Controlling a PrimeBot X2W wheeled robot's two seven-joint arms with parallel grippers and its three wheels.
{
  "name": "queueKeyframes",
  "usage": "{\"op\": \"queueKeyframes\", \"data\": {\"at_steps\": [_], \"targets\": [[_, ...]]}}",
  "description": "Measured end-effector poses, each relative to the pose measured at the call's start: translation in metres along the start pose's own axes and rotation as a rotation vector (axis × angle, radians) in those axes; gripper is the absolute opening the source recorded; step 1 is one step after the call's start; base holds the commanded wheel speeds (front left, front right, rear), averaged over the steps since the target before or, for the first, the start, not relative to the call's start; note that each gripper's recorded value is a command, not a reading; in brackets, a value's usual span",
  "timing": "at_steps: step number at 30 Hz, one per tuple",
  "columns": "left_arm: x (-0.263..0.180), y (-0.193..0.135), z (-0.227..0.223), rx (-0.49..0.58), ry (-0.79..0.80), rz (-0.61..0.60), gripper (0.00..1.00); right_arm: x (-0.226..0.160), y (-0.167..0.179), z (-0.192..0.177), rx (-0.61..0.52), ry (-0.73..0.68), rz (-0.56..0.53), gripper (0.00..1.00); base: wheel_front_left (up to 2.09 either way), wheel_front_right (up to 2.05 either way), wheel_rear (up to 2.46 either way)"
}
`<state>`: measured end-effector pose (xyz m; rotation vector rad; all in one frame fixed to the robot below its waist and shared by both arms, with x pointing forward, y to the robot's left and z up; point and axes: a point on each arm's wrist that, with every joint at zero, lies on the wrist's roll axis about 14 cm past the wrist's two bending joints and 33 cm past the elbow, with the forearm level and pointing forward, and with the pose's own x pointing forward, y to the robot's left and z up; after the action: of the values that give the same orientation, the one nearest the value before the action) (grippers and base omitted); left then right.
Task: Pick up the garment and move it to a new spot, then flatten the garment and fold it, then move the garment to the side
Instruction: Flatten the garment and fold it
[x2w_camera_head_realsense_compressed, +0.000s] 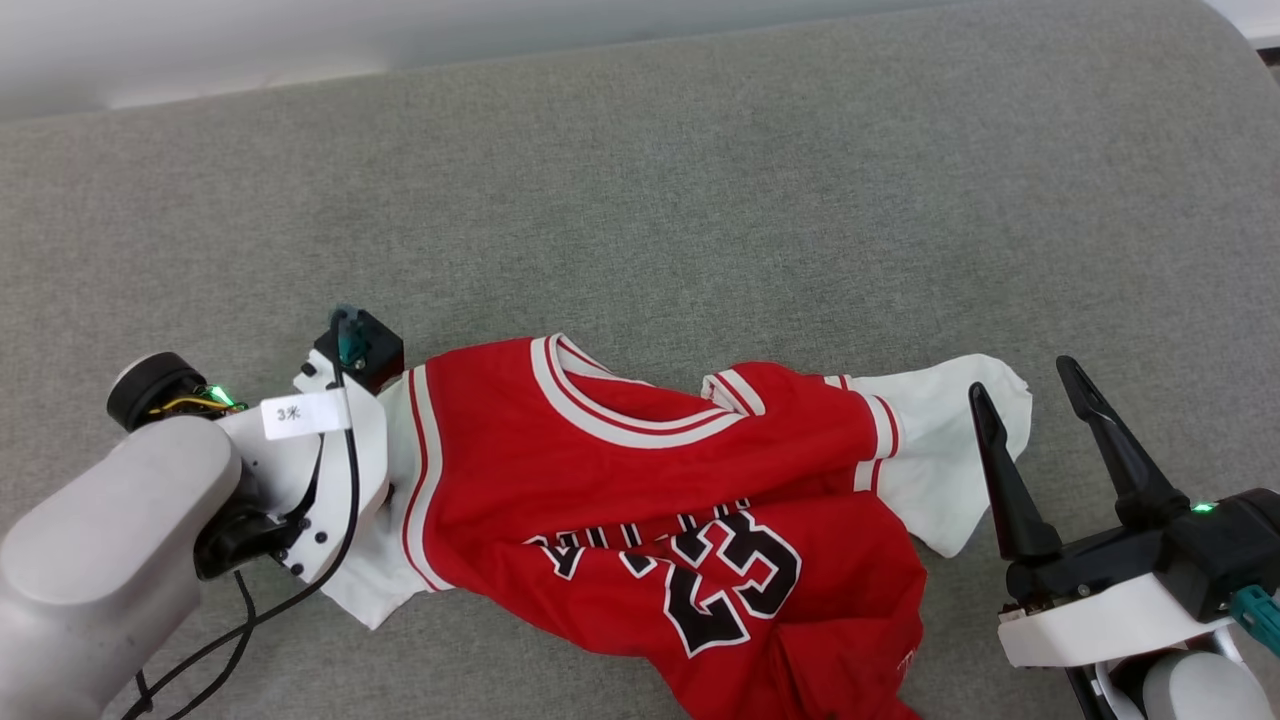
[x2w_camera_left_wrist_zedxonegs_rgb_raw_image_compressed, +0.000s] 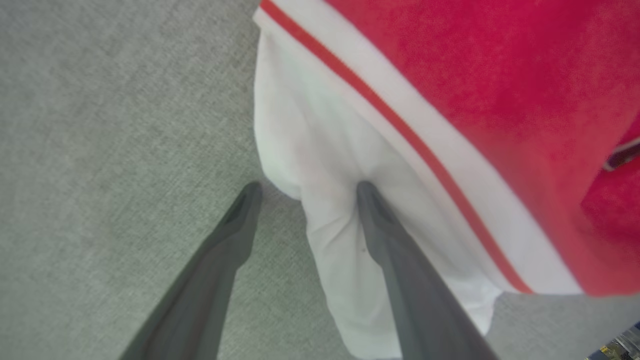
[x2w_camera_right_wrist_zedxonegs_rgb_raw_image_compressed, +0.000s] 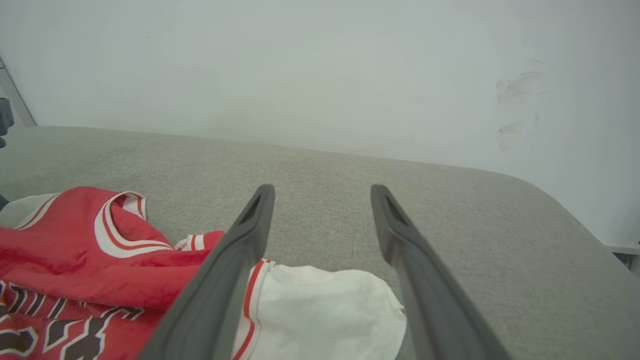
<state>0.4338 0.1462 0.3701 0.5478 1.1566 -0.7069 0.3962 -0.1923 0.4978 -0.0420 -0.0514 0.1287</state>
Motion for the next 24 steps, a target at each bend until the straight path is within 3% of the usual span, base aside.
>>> {"op": "queueKeyframes", "data": {"at_steps": [1,6,16,24], "targets": [[0.000,0.001,0.001,-0.002,-0.014,0.003,0.00,0.000,-0.001,0.001,-0.001,-0.003,-0.002,1.00,0.00,0.00,0.00],[-0.012,0.009,0.011,0.001,-0.102,0.043,0.00,0.000,0.002,0.006,0.003,-0.020,0.007,1.00,0.00,0.00,0.00],[-0.067,0.075,0.017,-0.038,-0.250,0.258,0.00,0.001,0.012,0.014,0.014,-0.049,0.032,1.00,0.00,0.00,0.00],[-0.026,0.078,-0.008,-0.138,-0.199,0.247,0.00,0.001,0.009,0.004,0.005,-0.019,0.024,1.00,0.00,0.00,0.00]]}}
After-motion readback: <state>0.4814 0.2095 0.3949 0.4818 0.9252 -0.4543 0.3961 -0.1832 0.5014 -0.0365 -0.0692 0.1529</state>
